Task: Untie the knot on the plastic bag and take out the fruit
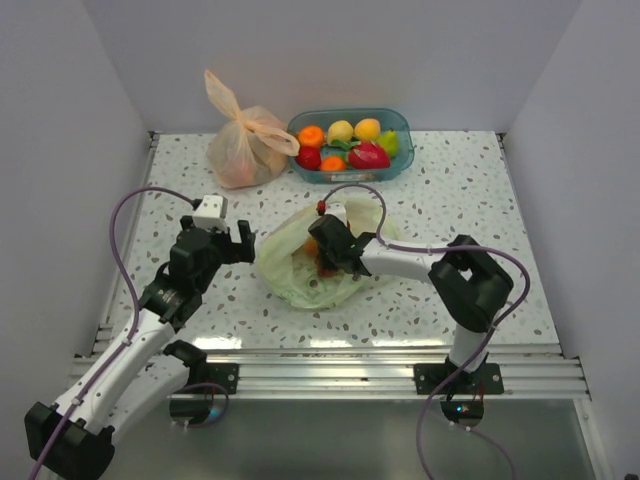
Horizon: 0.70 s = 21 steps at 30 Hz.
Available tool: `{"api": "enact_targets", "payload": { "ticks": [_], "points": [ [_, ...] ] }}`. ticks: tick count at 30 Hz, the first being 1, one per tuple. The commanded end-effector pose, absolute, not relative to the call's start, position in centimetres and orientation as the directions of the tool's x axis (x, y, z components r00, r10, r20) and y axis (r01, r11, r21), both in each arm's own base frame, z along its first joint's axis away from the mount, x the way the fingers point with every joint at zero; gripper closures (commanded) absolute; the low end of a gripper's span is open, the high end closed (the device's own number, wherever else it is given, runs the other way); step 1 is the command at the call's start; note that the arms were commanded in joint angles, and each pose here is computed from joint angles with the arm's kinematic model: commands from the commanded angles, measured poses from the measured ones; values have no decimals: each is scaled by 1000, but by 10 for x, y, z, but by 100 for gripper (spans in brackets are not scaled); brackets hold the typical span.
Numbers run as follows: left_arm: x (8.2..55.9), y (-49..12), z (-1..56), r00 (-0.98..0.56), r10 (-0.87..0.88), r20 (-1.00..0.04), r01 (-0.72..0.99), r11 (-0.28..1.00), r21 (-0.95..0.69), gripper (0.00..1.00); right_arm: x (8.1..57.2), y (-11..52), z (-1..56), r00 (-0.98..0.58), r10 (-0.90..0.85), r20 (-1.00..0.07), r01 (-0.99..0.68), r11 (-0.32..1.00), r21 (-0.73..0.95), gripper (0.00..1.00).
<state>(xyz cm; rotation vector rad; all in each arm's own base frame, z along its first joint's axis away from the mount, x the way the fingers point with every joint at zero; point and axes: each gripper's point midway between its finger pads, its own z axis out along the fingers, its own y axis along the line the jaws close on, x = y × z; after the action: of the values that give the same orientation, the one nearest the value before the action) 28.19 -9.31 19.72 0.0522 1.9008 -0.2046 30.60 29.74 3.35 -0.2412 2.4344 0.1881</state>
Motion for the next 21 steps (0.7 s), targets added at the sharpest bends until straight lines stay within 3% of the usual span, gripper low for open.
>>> {"api": "enact_targets", "payload": {
  "ticks": [1,3,6,21],
  "points": [
    [289,-86,214,-269,-72,-961,107,989,-104,0,299,296,24,-773,-110,-625,-211,973,89,76],
    [289,-84,214,-269,-71,-961,101,990,-102,0,298,296,32,-762,-124,-635,-233,968,90,90],
    [289,-84,214,-270,-70,-960,100,990,-101,0,297,292,51,-741,-139,-657,-256,963,86,100],
    [289,-83,214,-269,-71,-961,94,991,-99,0,277,302,170,-615,-215,-759,-494,855,158,100]
  ]
}}
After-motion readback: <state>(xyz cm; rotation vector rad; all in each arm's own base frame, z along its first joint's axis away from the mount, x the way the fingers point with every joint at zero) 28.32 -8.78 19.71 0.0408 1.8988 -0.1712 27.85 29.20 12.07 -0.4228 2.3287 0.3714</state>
